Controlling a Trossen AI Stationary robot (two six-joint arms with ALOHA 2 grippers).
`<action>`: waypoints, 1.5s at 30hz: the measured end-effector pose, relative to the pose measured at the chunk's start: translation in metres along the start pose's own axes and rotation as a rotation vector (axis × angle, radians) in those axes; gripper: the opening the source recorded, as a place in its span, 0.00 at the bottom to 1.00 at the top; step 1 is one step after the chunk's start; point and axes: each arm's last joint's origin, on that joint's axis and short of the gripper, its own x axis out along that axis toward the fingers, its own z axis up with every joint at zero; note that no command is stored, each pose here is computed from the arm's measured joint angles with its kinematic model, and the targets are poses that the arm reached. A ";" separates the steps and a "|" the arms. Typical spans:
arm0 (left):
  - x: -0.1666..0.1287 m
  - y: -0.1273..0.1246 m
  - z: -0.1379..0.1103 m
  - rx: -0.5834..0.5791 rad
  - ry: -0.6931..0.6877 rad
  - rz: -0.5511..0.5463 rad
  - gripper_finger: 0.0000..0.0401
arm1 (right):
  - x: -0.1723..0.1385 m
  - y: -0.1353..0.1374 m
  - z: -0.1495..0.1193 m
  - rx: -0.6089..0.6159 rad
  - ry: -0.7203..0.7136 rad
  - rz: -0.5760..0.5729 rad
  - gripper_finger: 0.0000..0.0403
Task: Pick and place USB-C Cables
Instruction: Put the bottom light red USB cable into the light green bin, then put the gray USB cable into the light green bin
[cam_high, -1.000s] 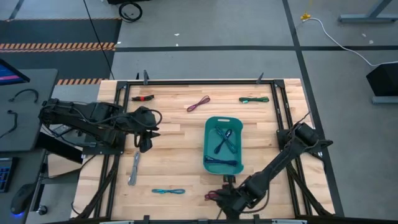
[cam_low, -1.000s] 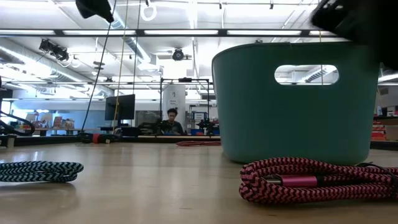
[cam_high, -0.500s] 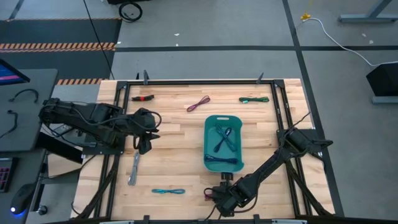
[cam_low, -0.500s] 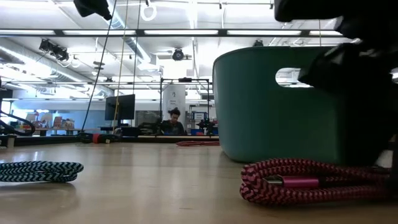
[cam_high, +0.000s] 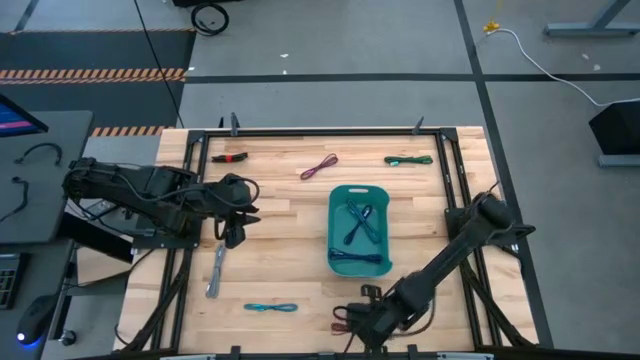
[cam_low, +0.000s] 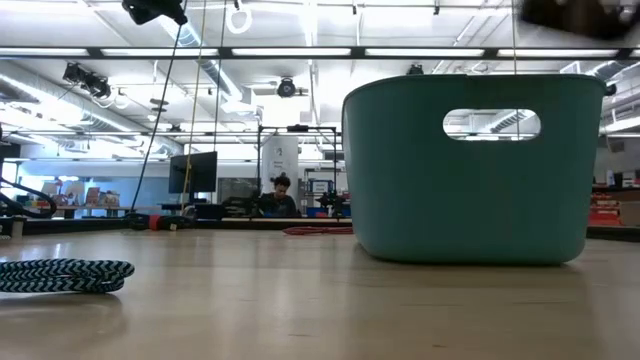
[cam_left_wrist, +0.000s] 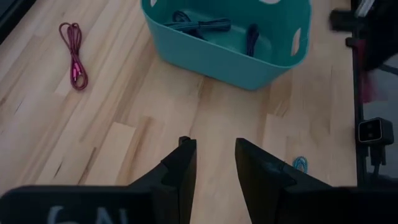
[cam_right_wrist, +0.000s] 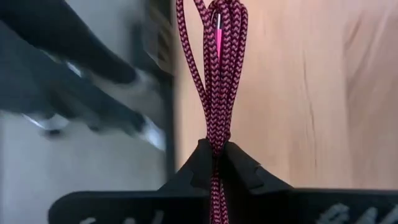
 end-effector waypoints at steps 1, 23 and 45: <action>0.000 0.000 0.000 0.000 -0.001 -0.001 0.29 | -0.013 0.003 0.004 0.008 -0.035 0.020 0.04; -0.002 -0.007 0.018 0.028 -0.199 -0.042 0.29 | -0.072 -0.196 0.040 0.555 -0.079 -0.304 0.04; -0.002 -0.002 0.021 -0.045 -0.274 0.100 0.29 | -0.105 -0.194 0.032 0.408 -0.278 -0.310 0.36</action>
